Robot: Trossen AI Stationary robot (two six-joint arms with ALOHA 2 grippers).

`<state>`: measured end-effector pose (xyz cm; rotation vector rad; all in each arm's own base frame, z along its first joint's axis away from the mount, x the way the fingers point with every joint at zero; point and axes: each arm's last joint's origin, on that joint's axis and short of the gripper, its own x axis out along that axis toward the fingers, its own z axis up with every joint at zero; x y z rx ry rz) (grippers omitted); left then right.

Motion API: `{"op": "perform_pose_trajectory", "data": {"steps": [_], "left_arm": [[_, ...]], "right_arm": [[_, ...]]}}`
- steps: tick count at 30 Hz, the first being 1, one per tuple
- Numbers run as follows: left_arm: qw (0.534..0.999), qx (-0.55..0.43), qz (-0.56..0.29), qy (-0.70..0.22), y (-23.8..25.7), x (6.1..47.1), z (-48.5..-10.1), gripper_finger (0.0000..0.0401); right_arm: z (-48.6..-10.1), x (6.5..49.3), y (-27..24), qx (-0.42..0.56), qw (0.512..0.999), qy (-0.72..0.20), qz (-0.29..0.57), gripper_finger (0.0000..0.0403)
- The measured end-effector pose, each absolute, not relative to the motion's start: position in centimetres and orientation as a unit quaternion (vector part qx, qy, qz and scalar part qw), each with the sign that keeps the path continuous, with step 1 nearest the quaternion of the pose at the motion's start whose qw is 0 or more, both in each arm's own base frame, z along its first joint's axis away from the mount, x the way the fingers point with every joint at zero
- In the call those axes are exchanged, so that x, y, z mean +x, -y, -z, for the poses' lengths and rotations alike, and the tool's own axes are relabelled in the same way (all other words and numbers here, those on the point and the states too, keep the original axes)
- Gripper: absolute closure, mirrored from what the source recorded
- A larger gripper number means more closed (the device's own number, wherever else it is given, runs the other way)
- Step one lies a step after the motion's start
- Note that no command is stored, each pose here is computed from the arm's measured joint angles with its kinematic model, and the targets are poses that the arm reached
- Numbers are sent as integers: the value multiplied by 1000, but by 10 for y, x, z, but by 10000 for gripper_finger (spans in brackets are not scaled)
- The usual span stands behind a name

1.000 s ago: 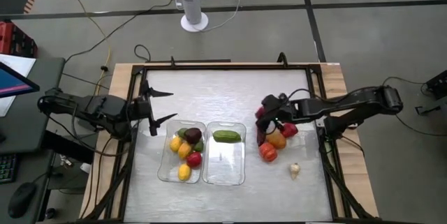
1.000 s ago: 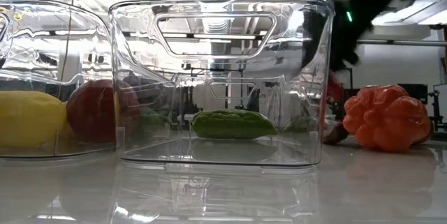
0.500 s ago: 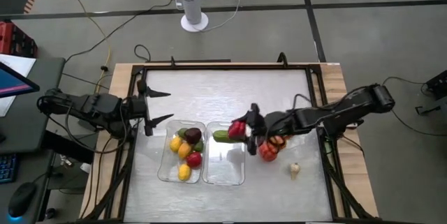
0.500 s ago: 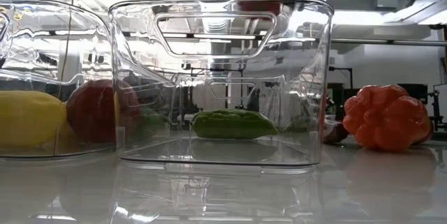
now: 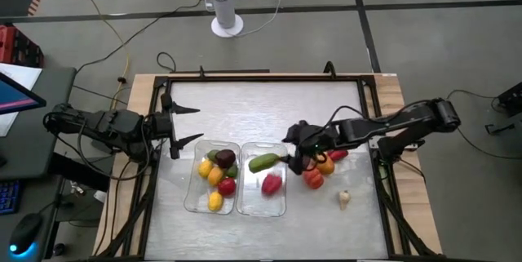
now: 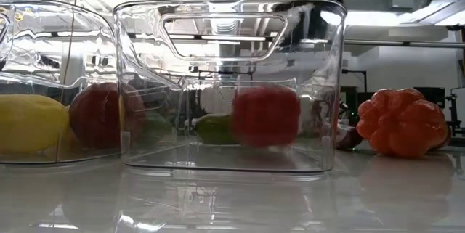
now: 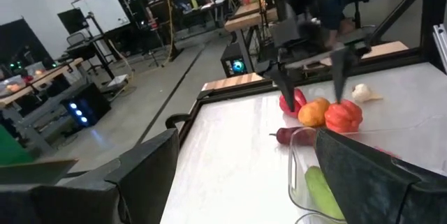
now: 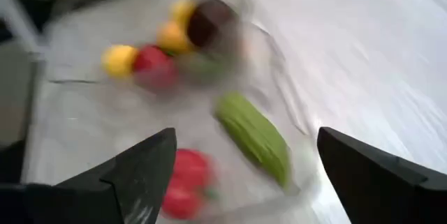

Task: Sort produce into baskets
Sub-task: Put the chili pepper into the right transparent bin

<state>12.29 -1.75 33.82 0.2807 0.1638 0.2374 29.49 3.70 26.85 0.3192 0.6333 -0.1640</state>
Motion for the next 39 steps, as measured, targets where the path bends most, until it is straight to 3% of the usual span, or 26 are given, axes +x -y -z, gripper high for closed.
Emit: {"op": "perform_pose_trajectory", "data": {"steps": [5,11,20,28,39], "left_arm": [[980,139,-118,-82,17,123,-338,81],[980,138,-118,-80,17,123,-339,81],[980,143,-119,-73,17,123,-340,81],[979,147,-118,-82,17,123,-338,81],[978,147,-121,-81,17,123,-339,81]], "right_arm": [[-262,271,-33,211,878,-398,162,42],[-220,259,-24,257,776,-506,275,54],[-171,279,5,255,714,-554,342,56],[-153,285,16,232,704,-577,342,73],[-155,283,10,190,713,-595,319,195]]}}
